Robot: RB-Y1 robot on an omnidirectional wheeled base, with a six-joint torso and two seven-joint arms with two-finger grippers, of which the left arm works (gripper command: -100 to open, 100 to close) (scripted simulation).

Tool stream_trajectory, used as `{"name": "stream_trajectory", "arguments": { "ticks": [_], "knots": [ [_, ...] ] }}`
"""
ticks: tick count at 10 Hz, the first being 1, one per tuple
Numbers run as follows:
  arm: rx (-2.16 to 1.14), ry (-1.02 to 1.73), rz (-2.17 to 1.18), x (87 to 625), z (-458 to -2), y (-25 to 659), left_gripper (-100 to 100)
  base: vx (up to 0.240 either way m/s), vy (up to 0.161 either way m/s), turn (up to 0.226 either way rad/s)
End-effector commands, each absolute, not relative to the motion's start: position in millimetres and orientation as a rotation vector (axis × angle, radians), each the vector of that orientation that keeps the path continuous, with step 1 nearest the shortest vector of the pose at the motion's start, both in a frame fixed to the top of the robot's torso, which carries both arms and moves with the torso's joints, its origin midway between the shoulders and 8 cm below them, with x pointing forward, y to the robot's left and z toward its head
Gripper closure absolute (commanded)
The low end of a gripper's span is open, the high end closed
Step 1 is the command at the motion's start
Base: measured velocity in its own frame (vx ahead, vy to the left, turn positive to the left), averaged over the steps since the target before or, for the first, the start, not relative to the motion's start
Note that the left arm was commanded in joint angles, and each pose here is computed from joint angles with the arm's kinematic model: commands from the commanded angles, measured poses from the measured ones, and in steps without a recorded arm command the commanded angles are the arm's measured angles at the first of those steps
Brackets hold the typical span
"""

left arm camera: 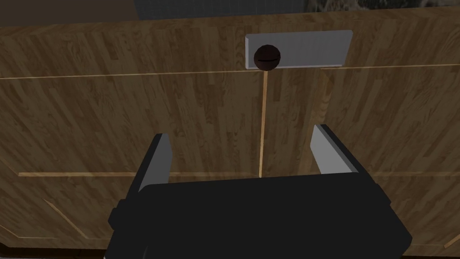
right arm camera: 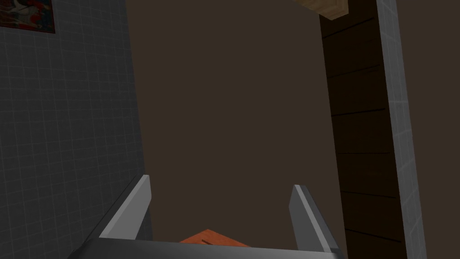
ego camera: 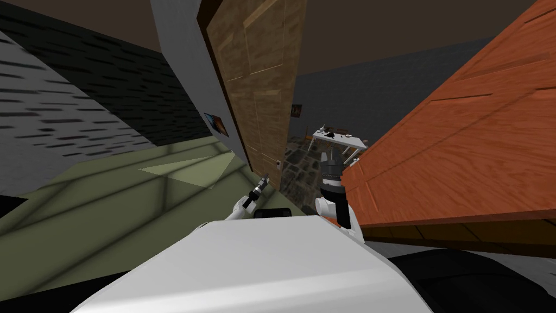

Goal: Push the door open

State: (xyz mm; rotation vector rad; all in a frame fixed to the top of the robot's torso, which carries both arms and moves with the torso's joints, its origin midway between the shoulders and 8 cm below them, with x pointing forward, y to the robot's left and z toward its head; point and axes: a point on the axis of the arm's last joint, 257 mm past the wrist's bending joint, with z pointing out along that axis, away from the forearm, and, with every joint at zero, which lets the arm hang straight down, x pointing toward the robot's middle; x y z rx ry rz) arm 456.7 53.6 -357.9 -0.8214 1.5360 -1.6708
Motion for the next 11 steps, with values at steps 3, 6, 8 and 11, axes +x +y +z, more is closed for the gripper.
{"name": "stream_trajectory", "arguments": {
  "ticks": [3,6,8,11],
  "knots": [
    [-0.821,1.602,-1.675,452,-374,43,-100,0.118,0.064,-0.070],
    [-0.820,1.652,-1.677,449,-386,36,-100,0.104,0.064,-0.052],
    [-0.821,1.654,-1.676,449,-387,36,-100,0.072,0.056,-0.028],
    [-0.826,1.651,-1.661,449,-390,40,-100,0.153,-0.078,-0.034]
  ]
}}
